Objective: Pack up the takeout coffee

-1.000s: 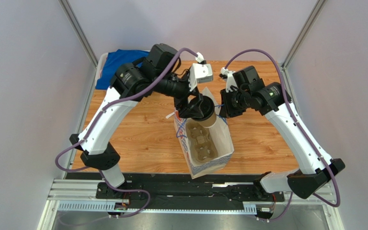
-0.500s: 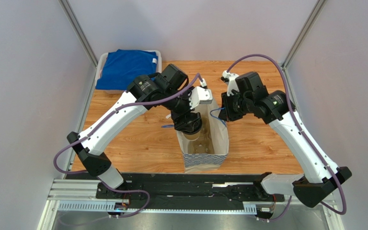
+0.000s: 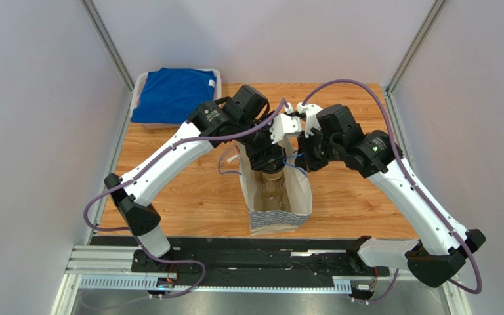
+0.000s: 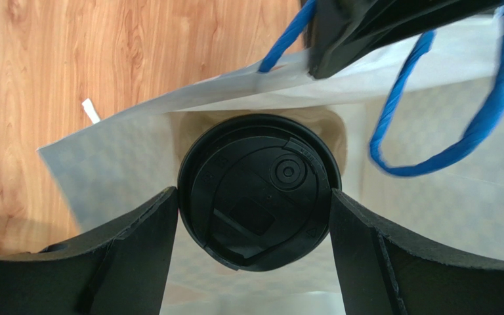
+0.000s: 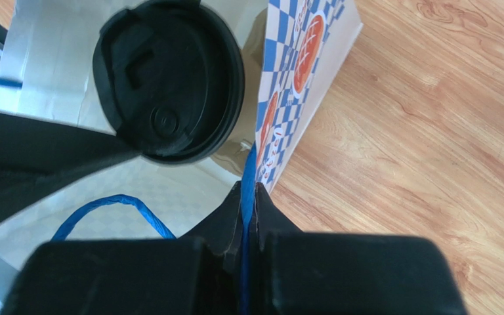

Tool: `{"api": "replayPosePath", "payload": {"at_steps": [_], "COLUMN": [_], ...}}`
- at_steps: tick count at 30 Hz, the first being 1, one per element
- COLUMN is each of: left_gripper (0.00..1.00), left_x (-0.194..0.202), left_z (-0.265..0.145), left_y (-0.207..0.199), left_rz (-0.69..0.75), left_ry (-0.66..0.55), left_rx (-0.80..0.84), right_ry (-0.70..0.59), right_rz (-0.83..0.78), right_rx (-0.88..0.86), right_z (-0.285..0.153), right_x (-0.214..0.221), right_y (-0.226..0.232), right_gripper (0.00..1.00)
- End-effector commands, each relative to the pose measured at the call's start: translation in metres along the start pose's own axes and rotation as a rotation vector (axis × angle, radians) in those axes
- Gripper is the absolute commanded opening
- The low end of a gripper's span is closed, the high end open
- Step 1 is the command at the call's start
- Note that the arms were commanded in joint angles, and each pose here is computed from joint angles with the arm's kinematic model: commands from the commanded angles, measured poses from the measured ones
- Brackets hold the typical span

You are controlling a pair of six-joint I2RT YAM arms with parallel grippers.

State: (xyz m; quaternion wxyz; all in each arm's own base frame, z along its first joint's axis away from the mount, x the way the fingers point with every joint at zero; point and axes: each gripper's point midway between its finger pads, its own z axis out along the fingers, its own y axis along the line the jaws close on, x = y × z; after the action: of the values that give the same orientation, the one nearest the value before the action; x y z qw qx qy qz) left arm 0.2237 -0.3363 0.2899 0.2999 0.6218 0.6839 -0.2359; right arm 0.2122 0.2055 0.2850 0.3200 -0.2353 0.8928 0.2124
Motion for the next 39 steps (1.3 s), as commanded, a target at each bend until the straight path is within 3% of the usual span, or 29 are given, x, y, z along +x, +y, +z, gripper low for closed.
{"api": "replayPosePath", "payload": {"at_steps": [1,7,26,39], "left_gripper": [0.15,0.15,0.12,0.12], "left_x": [0.001,0.007,0.056,0.057], "left_z": [0.003,-0.003,0.051,0.056], "left_y": [0.009,0.003,0.026,0.024], "left_rz": [0.067,0.135,0.155,0.167], "left_ry": [-0.004,-0.023,0.028,-0.067], "left_rx": [-0.048,-0.038,-0.142,-0.167], "right_ry": [-0.071,-0.065,-0.048,-0.025], "right_rz": [-0.09,-0.164,-0.186,-0.186], "right_rx": [-0.078,-0.096,-0.121,-0.136], "right_z": [-0.011,-0.017,-0.014,-0.007], "right_x": [-0.005,0.002,0.009,0.013], "right_y": [0.015,0.014,0.016,0.01], "right_gripper": [0.0,0.0,0.0,0.0]}}
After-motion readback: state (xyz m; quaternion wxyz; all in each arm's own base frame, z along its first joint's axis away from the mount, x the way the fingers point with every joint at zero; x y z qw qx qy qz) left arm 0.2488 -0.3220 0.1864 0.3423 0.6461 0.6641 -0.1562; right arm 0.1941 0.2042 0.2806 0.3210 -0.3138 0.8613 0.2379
